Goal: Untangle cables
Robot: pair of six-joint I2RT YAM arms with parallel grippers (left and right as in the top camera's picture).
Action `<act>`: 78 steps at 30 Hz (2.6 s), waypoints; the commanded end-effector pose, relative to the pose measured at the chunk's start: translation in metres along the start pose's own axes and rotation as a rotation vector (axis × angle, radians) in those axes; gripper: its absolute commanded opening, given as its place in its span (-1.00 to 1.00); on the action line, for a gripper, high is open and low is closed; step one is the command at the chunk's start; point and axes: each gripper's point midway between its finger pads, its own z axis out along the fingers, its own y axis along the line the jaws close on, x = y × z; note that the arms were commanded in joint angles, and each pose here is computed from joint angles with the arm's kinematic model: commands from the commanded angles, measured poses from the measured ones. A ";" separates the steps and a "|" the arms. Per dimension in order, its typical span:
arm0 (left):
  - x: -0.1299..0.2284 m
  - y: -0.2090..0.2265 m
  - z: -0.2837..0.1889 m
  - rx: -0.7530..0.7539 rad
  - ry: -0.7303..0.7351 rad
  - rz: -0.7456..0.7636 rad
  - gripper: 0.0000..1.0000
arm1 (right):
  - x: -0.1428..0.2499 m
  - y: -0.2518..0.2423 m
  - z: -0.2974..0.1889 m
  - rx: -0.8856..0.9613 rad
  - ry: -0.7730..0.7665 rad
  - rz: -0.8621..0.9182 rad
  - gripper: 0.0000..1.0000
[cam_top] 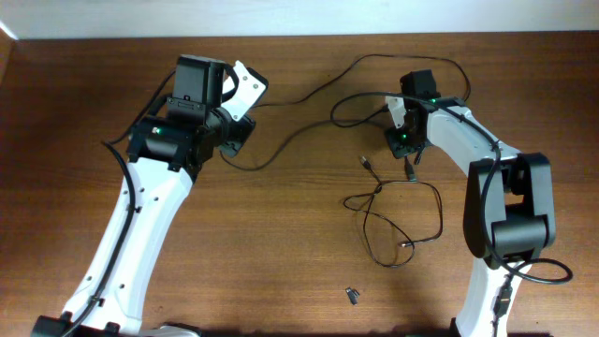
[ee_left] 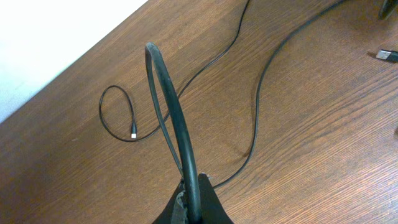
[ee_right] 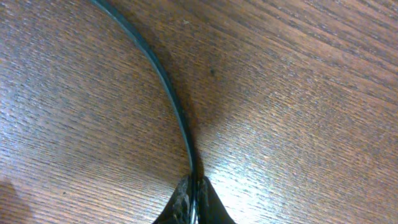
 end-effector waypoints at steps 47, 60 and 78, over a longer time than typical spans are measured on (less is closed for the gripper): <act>0.227 0.057 0.144 0.206 0.631 -0.257 -0.81 | 0.083 -0.237 0.002 0.356 -0.047 0.539 -0.92; 0.227 0.071 0.177 0.146 0.574 -0.247 0.99 | 0.085 -0.235 0.002 0.353 -0.032 0.508 -0.65; 0.083 0.133 0.055 -0.006 0.232 -0.250 0.99 | 0.035 -0.226 -0.223 0.448 -0.314 0.456 0.01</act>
